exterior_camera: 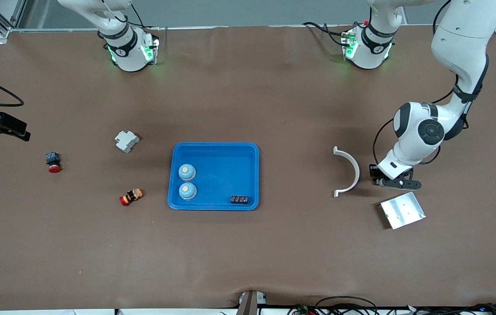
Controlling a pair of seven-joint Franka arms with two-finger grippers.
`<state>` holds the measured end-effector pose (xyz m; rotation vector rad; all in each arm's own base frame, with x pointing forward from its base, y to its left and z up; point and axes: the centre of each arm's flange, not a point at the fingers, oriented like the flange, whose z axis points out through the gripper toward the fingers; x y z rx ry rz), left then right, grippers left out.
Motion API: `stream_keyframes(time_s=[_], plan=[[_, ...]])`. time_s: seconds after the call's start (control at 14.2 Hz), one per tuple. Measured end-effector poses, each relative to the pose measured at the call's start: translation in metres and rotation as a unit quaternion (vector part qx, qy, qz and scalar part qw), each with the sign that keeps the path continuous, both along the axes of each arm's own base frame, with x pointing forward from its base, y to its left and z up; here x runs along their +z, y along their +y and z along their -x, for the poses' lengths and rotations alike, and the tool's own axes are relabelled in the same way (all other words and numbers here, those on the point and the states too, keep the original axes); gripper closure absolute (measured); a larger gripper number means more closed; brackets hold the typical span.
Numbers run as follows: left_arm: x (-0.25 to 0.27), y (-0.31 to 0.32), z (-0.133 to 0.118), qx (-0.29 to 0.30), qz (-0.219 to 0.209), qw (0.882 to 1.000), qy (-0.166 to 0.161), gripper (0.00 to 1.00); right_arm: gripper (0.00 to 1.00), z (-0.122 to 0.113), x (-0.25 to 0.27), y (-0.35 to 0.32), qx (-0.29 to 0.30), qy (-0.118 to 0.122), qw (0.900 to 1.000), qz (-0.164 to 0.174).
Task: Place electrolytic capacitor and blue bell in tray
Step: 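Grasp the second black capacitor with the left gripper and lift it, then carry the capacitor over the tray and lower it with the left gripper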
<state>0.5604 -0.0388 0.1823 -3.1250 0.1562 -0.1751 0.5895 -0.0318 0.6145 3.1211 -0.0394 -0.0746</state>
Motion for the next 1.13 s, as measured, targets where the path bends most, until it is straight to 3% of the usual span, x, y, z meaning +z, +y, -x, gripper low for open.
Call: stream_keyframes(time_s=[0.28, 0.49, 0.85, 0.99, 1.13], plan=[[0.019, 0.0, -0.007, 0.088, 0.01, 0.996, -0.016, 0.66, 0.0, 0.003, -0.002, -0.005, -0.005, 0.011, 1.0, -0.002], [0.037, -0.011, -0.013, 0.143, 0.014, 0.99, -0.006, 0.66, 0.0, 0.003, 0.0, -0.004, -0.004, 0.009, 1.0, -0.002], [0.084, -0.047, -0.022, 0.252, 0.031, 0.967, 0.009, 0.66, 0.0, 0.003, 0.004, -0.003, -0.004, 0.005, 1.0, -0.004], [0.099, -0.077, -0.017, 0.312, 0.044, 0.949, 0.016, 0.66, 0.0, 0.003, 0.004, -0.004, -0.005, 0.005, 1.0, -0.004], [0.107, -0.119, -0.009, 0.393, 0.059, 0.917, 0.026, 0.66, 0.0, 0.003, 0.004, -0.005, -0.006, 0.005, 1.0, -0.004]])
